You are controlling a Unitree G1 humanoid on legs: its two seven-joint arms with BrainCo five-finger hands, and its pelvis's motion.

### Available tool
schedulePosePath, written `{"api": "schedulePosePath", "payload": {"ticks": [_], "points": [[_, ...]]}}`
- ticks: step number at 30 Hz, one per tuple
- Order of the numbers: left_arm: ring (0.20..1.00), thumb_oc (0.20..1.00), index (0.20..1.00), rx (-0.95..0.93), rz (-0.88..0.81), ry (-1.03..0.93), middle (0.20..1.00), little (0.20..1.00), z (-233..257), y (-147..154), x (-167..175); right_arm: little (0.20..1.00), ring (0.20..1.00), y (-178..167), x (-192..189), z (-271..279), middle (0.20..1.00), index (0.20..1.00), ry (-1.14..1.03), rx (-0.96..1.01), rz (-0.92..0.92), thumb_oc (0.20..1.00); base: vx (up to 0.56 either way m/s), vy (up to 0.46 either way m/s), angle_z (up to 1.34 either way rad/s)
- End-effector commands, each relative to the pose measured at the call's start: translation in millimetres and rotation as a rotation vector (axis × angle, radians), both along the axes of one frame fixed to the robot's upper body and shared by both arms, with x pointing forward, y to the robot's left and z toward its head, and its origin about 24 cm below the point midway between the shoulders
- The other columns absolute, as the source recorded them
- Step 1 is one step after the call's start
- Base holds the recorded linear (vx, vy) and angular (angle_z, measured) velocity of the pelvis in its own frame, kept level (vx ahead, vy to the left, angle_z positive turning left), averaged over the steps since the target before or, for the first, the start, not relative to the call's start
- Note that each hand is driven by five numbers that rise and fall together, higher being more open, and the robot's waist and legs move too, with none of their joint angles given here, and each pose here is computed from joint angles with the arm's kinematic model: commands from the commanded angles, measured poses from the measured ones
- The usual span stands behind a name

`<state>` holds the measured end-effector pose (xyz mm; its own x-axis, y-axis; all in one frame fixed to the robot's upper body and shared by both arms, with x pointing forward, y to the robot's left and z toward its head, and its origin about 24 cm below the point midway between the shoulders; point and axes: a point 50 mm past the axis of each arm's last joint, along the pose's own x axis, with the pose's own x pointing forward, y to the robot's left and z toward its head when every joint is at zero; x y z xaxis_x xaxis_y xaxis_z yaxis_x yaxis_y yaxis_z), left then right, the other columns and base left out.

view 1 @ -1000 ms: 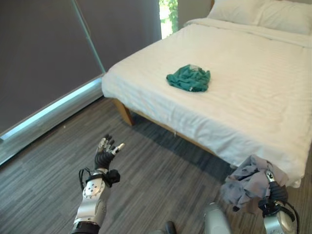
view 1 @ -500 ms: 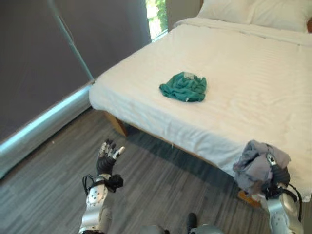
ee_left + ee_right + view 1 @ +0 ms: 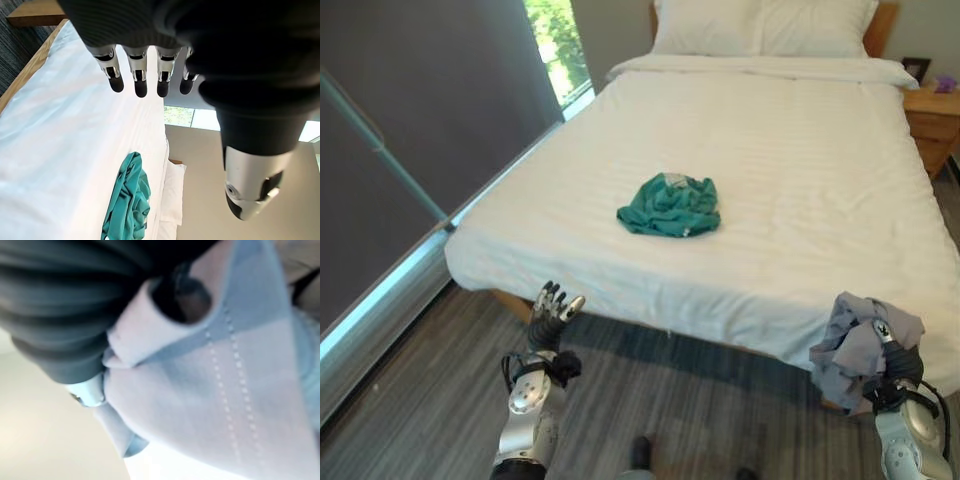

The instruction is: Pick up bed clothes into laundry basket.

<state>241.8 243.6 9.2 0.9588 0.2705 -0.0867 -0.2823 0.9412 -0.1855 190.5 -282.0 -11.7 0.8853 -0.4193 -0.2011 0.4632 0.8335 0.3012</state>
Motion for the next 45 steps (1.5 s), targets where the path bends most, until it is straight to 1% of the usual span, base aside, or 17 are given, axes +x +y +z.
{"api": "schedulePosePath", "payload": {"ticks": [1,3,4,6,7,10,11,14,15,17,19,22,28,32,37,44,45], "points": [[1.000,1.000,1.000,0.160,0.001,-0.159,1.000,1.000,45.1,26.3,7.0,0.200,0.200,17.1,32.0,32.7,0.200,0.200,-0.213,0.022,0.059,0.200,0.11,0.451,-0.30],[1.000,1.000,1.000,0.199,0.000,-0.156,1.000,1.000,50.6,32.4,9.4,0.200,0.200,22.2,33.1,31.5,0.200,0.200,-0.206,0.025,0.086,0.200,0.13,0.436,-0.68],[1.000,1.000,1.000,0.333,-0.010,-0.134,1.000,1.000,60.0,42.9,12.2,0.200,0.200,28.0,29.9,24.5,0.200,0.200,-0.170,0.026,0.133,0.200,0.21,0.376,-0.63],[1.000,1.000,1.000,0.503,-0.013,-0.124,1.000,1.000,74.7,51.2,19.0,0.200,0.200,27.5,25.6,19.0,0.200,0.200,-0.144,0.030,0.149,0.200,0.28,0.349,-0.24],[1.000,1.000,1.000,0.563,-0.010,-0.140,1.000,1.000,86.1,55.4,23.6,0.200,0.200,27.2,23.6,17.2,0.200,0.200,-0.139,0.036,0.153,0.200,0.24,0.141,-0.07],[1.000,1.000,1.000,0.619,-0.010,-0.173,1.000,1.000,102.9,58.9,31.4,0.200,0.200,27.7,20.9,13.3,0.200,0.200,-0.116,0.024,0.180,0.200,0.21,0.023,-0.06],[1.000,1.000,1.000,0.748,-0.011,-0.198,1.000,1.000,129.2,67.5,39.1,0.200,0.200,21.9,15.5,7.9,0.200,0.200,-0.079,0.024,0.180,0.200,0.13,-0.016,0.04],[1.000,1.000,1.000,0.895,0.006,-0.213,1.000,1.000,155.1,68.0,61.0,0.200,0.200,24.3,17.3,9.7,0.200,0.200,-0.094,0.027,0.206,0.200,0.15,-0.035,0.40],[1.000,1.000,1.000,0.897,0.004,-0.216,1.000,1.000,156.1,67.1,62.5,0.200,0.200,24.2,17.4,9.8,0.200,0.200,-0.096,0.028,0.202,0.200,0.16,-0.066,0.12],[1.000,1.000,1.000,1.024,-0.011,-0.183,1.000,1.000,185.6,69.9,87.1,0.200,0.200,21.9,15.6,7.3,0.200,0.200,-0.065,0.012,0.220,0.200,0.19,-0.082,-0.15],[1.000,1.000,1.000,1.126,-0.003,-0.179,1.000,1.000,207.9,69.9,97.7,0.200,0.200,21.4,11.9,4.0,0.200,0.200,-0.043,0.006,0.240,0.200,0.12,-0.064,-0.04],[1.000,1.000,1.000,1.215,-0.004,-0.141,1.000,1.000,223.7,70.4,110.0,0.200,0.200,23.2,5.3,-0.7,0.200,0.200,-0.016,0.005,0.274,0.200,0.13,-0.071,-0.03],[1.000,1.000,1.000,1.256,0.007,-0.129,1.000,1.000,254.8,58.7,133.3,0.200,0.200,23.5,-0.9,-6.0,0.200,0.200,0.011,0.018,0.296,0.200,0.06,-0.042,-0.08],[1.000,1.000,1.000,1.372,-0.004,-0.088,1.000,1.000,264.0,49.1,143.0,0.200,0.200,24.8,1.5,-4.2,0.200,0.200,0.005,0.010,0.315,0.200,-0.03,-0.010,-0.10],[1.000,1.000,1.000,1.384,0.047,-0.051,1.000,1.000,269.5,38.2,155.7,0.200,0.200,29.3,9.4,5.8,0.200,0.200,-0.036,-0.005,0.360,0.200,-0.12,-0.001,-0.19],[1.000,1.000,1.000,1.359,0.159,-0.016,1.000,1.000,290.3,54.6,152.1,0.200,0.200,32.9,22.9,22.5,0.200,0.200,-0.107,-0.031,0.398,0.200,-0.14,0.006,-0.18],[1.000,1.000,1.000,1.318,0.201,-0.005,1.000,1.000,294.3,64.3,148.3,0.200,0.200,33.6,25.5,26.3,0.200,0.200,-0.115,-0.052,0.416,0.200,-0.10,-0.013,-0.08]]}}
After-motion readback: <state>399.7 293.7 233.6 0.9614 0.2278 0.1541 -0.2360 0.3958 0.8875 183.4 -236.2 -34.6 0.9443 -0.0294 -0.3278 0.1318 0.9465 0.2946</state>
